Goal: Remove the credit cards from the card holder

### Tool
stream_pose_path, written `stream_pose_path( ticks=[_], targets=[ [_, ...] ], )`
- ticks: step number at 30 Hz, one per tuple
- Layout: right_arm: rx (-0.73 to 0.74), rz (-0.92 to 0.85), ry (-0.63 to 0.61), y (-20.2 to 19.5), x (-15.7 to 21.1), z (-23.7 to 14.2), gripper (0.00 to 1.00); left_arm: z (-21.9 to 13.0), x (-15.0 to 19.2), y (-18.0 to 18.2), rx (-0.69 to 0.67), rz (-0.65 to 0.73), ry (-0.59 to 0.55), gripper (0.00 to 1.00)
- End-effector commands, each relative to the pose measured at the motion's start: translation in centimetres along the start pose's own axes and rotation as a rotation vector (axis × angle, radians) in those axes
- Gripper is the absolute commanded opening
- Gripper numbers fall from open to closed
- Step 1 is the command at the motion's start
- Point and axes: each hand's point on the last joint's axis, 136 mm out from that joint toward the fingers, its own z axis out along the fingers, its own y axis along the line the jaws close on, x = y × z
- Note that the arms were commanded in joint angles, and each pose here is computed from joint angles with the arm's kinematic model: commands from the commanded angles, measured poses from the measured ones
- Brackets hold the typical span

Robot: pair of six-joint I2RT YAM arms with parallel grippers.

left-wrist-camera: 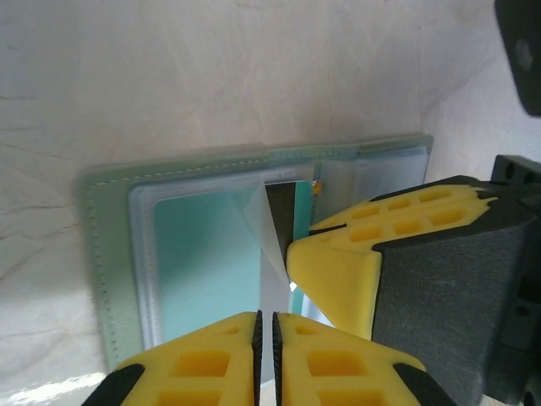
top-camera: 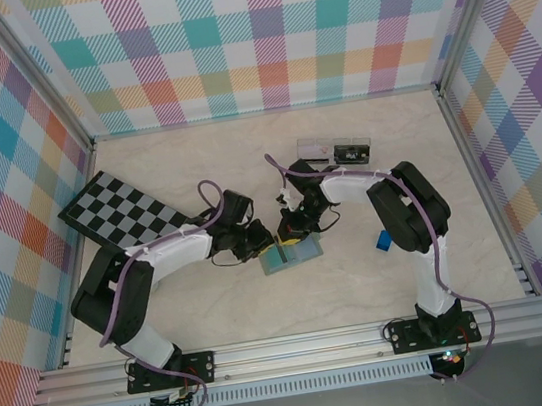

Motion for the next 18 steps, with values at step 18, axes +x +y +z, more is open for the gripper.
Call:
stream_pose_path(
  ticks=[18],
  targets=[
    [0.105, -0.044, -0.035, -0.8, 0.5, -1.4, 0.02, 1.2, 1.1, 5.1, -0.206, -0.007, 0.031, 0.1]
  ],
)
